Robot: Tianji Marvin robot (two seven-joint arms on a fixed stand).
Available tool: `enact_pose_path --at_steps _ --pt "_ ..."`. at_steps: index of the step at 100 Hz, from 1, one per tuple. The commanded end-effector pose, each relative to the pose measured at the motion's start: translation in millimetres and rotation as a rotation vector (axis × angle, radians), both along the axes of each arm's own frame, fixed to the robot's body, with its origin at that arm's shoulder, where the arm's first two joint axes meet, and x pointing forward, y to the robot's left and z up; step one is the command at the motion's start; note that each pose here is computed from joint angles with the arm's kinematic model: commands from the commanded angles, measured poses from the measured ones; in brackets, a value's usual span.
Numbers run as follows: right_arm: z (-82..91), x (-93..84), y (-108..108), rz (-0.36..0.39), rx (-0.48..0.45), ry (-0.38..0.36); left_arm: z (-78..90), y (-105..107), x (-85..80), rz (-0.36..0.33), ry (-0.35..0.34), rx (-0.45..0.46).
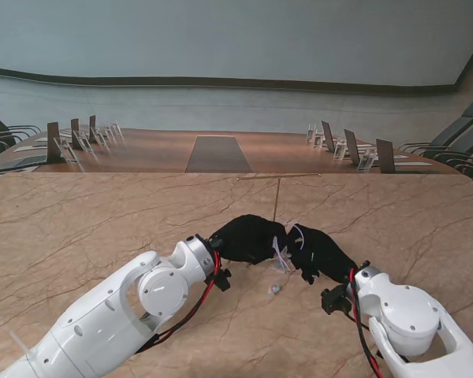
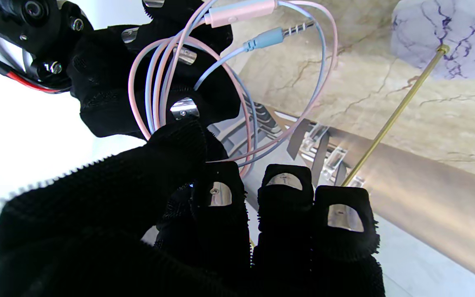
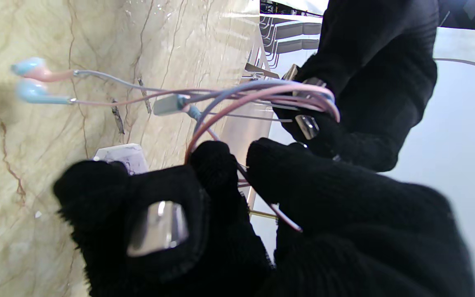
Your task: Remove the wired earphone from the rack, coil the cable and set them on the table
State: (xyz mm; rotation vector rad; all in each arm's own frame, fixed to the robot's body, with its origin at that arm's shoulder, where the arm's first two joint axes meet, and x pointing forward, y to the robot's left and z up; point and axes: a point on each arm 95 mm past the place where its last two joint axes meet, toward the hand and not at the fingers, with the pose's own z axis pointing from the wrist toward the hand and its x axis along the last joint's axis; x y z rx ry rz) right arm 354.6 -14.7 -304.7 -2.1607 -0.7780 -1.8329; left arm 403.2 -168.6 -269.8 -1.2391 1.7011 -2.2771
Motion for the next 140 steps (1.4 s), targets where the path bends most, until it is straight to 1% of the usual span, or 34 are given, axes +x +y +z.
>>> enact_pose_path --at_steps 1,24,54,68,84,98,118,140 --pt "-3.0 -2.4 2 0.003 0.015 0.012 2.1 -5 -4.3 -0.010 0.002 -0.019" --pt "-3.6 -2.8 4 0.010 0.062 0.043 1.7 -6 -5.3 -0.010 0.003 -0.026" --pt "-1.2 -6.0 3 0.028 0.078 0.054 0.3 -6 -4.7 -0.007 0.003 -0.031" --pt "1.5 -8.5 3 0.034 0.103 0.056 -1.0 -7 -4.7 -0.011 0.005 -0.029" --pt "3.4 -10.7 1 0.038 0.095 0.053 -3.1 -7 -3.9 -0.010 0.011 -0.028" --pt "-1.6 -10.3 3 0.031 0.094 0.077 -2.5 -9 -4.1 -0.007 0.016 -0.037" --pt "-8.4 -7.8 7 0.019 0.088 0.102 1.7 -9 -4.7 -0.002 0.011 -0.056" --pt "-9.5 -4.2 8 0.014 0.061 0.109 6.0 -9 -4.0 0.011 0.007 -0.083"
